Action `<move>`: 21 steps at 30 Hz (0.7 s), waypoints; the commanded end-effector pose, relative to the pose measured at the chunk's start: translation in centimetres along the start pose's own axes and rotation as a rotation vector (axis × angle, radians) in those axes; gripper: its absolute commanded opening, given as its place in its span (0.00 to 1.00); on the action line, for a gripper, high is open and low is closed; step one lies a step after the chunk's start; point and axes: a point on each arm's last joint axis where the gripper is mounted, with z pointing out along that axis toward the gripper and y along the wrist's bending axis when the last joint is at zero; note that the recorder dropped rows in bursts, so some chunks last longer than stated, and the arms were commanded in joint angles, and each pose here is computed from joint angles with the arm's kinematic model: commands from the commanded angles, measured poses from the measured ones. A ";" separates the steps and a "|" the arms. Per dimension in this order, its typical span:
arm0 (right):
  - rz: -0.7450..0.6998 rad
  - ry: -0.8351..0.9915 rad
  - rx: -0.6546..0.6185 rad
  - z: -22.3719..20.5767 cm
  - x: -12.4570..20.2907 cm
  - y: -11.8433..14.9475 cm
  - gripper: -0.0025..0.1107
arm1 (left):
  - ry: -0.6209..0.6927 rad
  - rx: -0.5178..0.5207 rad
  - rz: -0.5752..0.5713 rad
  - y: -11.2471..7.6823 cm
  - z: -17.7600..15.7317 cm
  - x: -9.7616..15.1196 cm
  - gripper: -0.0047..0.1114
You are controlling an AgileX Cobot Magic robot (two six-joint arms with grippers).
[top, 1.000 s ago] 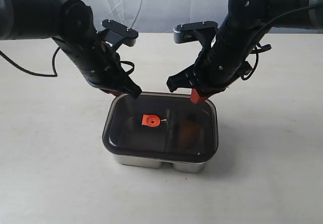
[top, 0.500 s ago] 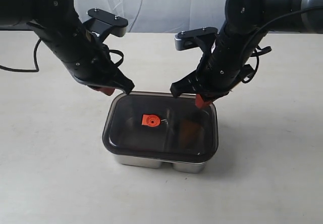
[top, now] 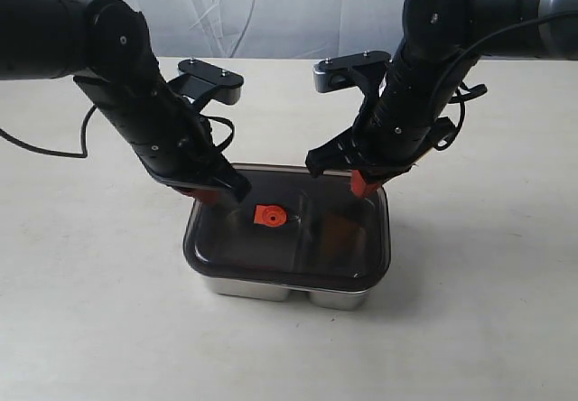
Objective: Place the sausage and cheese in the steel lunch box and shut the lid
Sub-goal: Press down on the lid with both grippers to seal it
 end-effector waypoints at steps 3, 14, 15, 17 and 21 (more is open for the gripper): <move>0.005 0.027 0.004 0.5 0.2 -0.3 0.01 | 0.058 0.012 -0.010 0.1 1.8 0.3 0.04; 0.016 0.113 0.005 3.1 0.3 -0.6 0.01 | 0.078 0.013 -0.012 0.2 2.4 0.4 0.04; 0.016 0.113 0.005 3.1 0.3 -0.6 0.01 | 0.078 0.013 -0.012 0.2 2.4 0.4 0.04; 0.016 0.113 0.005 3.1 0.3 -0.6 0.01 | 0.078 0.013 -0.012 0.2 2.4 0.4 0.04; 0.017 0.113 0.003 3.1 0.3 -0.6 0.01 | 0.080 0.013 -0.012 0.2 2.4 0.4 0.04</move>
